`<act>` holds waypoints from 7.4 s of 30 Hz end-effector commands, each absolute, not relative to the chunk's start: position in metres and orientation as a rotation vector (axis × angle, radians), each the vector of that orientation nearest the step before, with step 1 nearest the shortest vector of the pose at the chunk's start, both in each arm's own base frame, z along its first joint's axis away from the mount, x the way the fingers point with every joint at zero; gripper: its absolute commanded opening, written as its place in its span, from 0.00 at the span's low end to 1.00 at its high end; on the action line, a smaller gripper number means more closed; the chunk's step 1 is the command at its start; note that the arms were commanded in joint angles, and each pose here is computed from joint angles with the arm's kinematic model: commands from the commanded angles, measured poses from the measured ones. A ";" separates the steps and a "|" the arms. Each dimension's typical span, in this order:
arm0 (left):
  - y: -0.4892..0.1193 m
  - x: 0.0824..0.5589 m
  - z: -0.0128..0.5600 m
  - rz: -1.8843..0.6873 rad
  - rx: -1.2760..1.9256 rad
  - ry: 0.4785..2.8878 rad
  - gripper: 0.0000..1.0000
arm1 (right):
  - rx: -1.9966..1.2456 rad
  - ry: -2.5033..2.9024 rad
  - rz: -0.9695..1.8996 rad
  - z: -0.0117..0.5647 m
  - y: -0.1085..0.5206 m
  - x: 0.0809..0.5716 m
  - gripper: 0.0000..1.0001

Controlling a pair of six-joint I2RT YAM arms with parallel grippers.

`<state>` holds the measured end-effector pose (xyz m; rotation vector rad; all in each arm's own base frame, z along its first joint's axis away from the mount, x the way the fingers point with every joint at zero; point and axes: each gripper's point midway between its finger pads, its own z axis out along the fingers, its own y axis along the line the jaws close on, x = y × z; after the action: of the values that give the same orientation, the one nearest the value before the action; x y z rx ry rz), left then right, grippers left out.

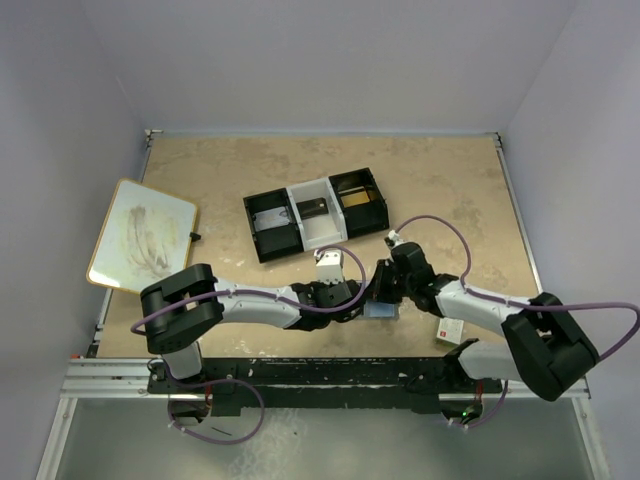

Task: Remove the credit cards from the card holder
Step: Remove the credit card from the card holder, then place the credit card in the storage box.

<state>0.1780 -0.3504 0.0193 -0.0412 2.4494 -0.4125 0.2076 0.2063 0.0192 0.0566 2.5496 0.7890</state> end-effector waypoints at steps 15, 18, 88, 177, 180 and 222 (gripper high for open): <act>-0.323 0.157 -0.003 -0.289 0.014 2.545 0.00 | 0.205 2.530 0.632 0.034 0.170 0.218 0.00; -0.324 0.158 -0.002 -0.297 0.015 2.542 0.00 | 0.208 2.521 0.654 0.037 0.172 0.217 0.00; -0.341 0.178 0.049 -0.508 0.031 2.428 0.12 | 0.354 2.483 0.869 0.028 0.177 0.194 0.00; -0.120 0.264 0.138 -0.049 -0.471 2.266 0.62 | -0.648 1.445 0.726 0.239 0.215 0.265 0.00; -0.085 0.269 0.146 0.093 -0.549 2.207 0.63 | -0.762 1.377 0.651 0.259 0.225 0.282 0.00; -0.015 0.262 0.192 0.278 -0.601 2.039 0.67 | -1.631 1.392 -0.039 0.115 0.321 0.486 0.00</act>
<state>0.2556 -0.0166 0.1773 -0.5931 2.0820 0.2868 0.4581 0.3183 0.0924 -1.6585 1.4483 0.0995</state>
